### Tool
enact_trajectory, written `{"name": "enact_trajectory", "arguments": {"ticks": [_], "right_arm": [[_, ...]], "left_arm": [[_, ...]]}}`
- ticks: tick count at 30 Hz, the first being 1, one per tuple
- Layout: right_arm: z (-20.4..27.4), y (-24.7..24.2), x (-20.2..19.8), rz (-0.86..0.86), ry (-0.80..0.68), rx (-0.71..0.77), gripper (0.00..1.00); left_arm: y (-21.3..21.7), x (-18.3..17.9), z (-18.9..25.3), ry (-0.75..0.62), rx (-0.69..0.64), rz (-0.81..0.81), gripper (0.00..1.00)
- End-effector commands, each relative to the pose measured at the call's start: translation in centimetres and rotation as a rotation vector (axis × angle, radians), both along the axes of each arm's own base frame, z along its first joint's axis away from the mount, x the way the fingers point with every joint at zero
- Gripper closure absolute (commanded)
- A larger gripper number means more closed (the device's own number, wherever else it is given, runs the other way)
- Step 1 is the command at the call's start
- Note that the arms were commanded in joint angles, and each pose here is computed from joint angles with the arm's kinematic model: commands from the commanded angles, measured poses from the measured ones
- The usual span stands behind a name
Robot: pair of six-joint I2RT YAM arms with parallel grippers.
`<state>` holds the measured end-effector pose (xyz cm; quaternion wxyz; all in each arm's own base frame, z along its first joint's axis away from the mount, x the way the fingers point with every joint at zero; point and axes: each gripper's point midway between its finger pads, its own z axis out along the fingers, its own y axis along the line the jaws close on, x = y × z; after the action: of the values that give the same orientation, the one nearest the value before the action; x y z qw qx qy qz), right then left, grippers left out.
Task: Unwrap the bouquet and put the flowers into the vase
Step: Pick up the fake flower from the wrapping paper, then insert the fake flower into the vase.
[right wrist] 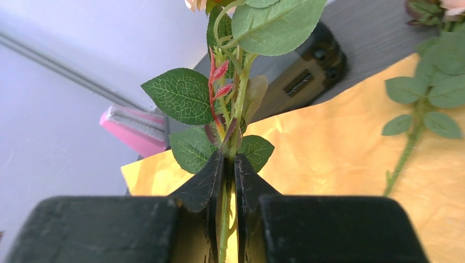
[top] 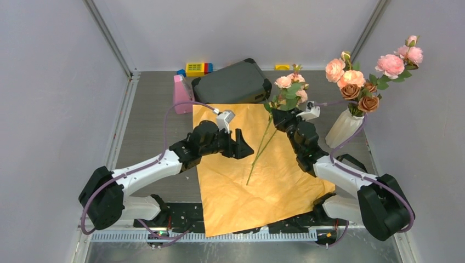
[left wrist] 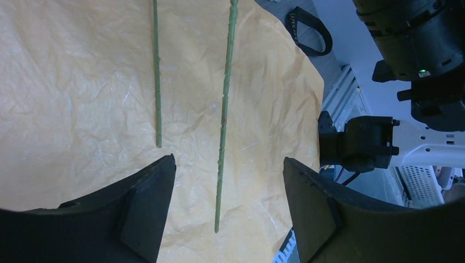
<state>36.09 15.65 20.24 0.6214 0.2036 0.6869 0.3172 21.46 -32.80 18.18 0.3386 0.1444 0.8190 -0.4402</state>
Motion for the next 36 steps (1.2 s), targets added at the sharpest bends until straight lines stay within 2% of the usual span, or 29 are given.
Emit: {"name": "enact_trajectory", "arguments": {"ticks": [1, 9, 13, 16, 21, 22, 25, 28, 30, 36], "right_arm": [[5.3, 1.3, -0.7, 0.008, -0.118, 0.007, 1.0], [8.3, 4.6, -3.1, 0.106, -0.168, 0.012, 1.0], [9.9, 6.1, -4.1, 0.151, -0.198, 0.018, 1.0], [10.3, 6.8, -4.4, 0.173, -0.207, 0.015, 1.0], [10.6, 7.8, -4.6, 0.208, -0.206, 0.003, 1.0], [10.6, 7.9, -4.6, 0.216, -0.204, -0.006, 1.0], [10.9, 8.8, -4.6, 0.253, -0.179, -0.036, 0.95], [10.8, 9.4, -4.6, 0.284, -0.153, -0.056, 0.76], [10.0, 9.8, -4.5, 0.302, -0.104, -0.079, 0.68], [10.2, 11.5, -4.5, 0.371, -0.059, -0.082, 0.55]], "left_arm": [[-1.8, -0.2, 0.9, 0.003, -0.105, -0.039, 0.26], [-3.0, -0.5, 0.0, 0.025, -0.091, -0.061, 0.28], [-3.3, -0.5, -0.1, 0.029, -0.089, -0.066, 0.33], [-3.5, -0.7, 0.0, 0.031, -0.091, -0.076, 0.59], [-3.9, -1.2, 0.6, 0.007, -0.115, -0.111, 0.95], [-3.9, -1.3, 0.7, -0.005, -0.12, -0.116, 1.0], [-3.8, -1.6, 1.3, -0.049, -0.146, -0.122, 1.0], [-3.3, -1.6, 1.9, -0.091, -0.174, -0.107, 1.0], [-2.9, -1.7, 2.5, -0.118, -0.191, -0.095, 1.0], [-2.1, -2.0, 3.0, -0.157, -0.195, -0.087, 1.0]]}}
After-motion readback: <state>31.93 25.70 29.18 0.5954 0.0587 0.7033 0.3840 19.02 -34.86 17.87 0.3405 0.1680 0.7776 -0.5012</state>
